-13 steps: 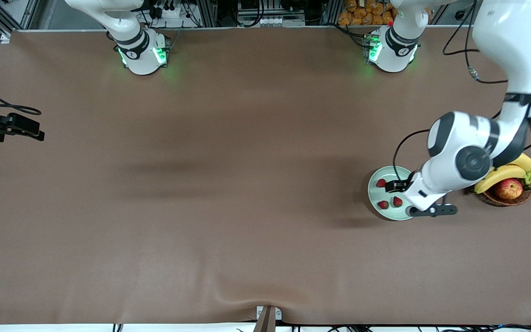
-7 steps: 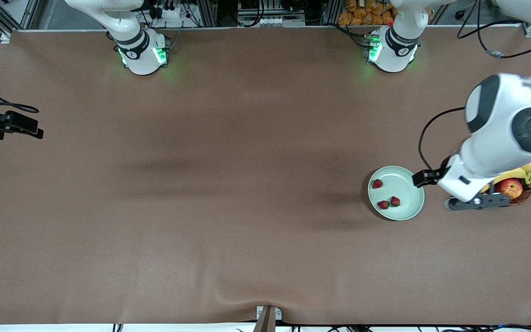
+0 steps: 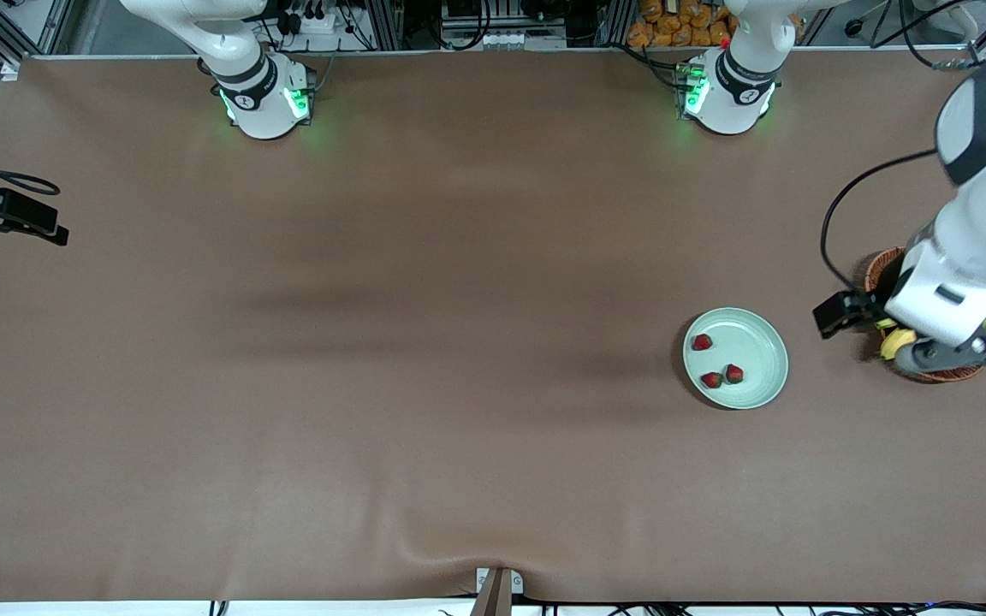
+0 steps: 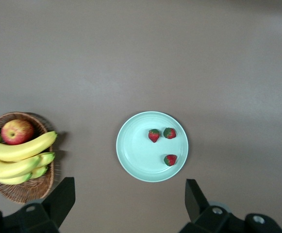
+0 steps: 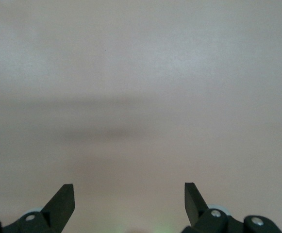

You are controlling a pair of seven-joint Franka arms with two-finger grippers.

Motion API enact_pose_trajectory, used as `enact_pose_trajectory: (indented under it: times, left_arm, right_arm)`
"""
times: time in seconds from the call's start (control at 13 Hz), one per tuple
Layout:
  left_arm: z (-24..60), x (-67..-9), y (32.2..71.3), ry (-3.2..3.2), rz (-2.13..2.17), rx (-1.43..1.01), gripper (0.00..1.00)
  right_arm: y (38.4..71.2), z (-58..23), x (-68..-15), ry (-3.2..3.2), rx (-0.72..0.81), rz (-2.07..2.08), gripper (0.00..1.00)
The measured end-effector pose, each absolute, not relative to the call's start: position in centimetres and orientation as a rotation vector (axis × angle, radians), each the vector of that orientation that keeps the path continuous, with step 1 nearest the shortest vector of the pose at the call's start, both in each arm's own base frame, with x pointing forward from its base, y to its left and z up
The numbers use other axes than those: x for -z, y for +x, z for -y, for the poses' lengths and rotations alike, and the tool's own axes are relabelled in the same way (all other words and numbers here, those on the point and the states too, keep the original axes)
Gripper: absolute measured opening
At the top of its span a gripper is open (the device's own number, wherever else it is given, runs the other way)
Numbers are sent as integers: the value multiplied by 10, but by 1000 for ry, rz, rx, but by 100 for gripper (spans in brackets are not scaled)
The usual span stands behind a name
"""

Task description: Collect all strawberries into plate

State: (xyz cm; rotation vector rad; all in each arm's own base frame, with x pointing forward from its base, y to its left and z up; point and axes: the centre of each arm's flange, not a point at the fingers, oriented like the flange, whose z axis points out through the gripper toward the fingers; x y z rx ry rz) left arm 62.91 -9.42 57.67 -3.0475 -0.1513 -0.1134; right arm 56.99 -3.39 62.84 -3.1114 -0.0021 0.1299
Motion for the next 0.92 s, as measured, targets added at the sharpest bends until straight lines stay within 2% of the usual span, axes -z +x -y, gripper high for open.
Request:
enact_pose_trajectory:
  times: [0.38,0.92]
  left_arm:
    - [97,-624,589,-3060,176,59,100]
    - [63,-629,559,-3106,144,-2,100]
  right_arm:
    - [570,21,-631,-3113,-123,37,100]
    - [570,17,-626,-3117,-142,41,100]
